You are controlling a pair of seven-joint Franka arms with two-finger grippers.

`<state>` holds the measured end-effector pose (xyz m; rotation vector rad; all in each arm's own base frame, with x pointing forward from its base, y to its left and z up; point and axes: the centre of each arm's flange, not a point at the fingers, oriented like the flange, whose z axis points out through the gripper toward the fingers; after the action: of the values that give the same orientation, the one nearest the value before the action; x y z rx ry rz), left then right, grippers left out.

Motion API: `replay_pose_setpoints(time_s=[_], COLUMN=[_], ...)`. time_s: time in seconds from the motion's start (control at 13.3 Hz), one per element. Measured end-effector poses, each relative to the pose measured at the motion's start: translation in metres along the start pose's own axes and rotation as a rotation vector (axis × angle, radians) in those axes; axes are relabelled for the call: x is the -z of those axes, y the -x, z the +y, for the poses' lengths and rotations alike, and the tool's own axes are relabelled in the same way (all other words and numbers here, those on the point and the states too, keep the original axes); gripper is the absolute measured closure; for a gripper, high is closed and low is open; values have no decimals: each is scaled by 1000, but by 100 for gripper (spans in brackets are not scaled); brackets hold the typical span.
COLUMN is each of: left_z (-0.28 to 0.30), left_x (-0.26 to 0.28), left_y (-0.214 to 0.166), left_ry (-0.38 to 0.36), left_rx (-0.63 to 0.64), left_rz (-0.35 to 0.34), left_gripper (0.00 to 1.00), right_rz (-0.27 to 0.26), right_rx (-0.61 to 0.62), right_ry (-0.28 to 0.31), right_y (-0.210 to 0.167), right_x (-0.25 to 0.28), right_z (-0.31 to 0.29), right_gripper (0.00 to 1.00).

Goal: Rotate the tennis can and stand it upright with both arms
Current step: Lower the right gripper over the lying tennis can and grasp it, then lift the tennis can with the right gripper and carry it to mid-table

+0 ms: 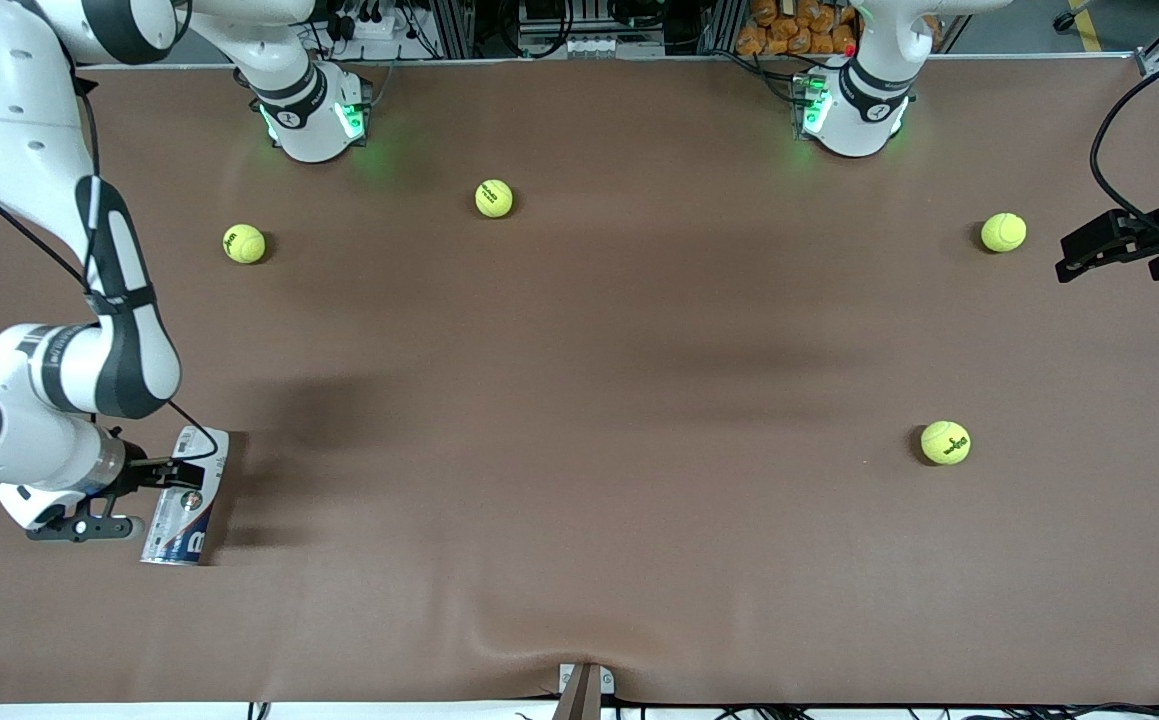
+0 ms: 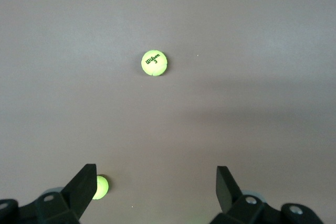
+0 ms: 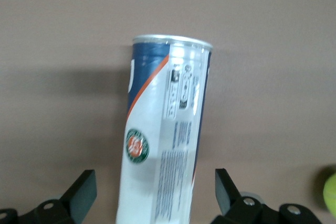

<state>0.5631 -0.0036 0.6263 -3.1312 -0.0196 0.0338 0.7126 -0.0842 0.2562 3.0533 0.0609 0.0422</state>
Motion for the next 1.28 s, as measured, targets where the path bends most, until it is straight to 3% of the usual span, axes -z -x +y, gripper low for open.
replay_pose_setpoints(time_s=[0.6,0.83,1.28], left_z=[1,2,1], left_x=[-3,-6,-9], left_y=[-2,-3,-5], left_ry=[0,0,-1], left_rx=[-2,-3,-2], left_rz=[-6,-10,-16], left_gripper=[0,0,0], right_rz=[-21,-22,-34], right_rx=[-40,-74,-84], right_ry=[-11,-48,-56], right_y=[8,9,12], right_x=[-57,-62,-69], right_z=[23,21,23], right_gripper=[0,0,0])
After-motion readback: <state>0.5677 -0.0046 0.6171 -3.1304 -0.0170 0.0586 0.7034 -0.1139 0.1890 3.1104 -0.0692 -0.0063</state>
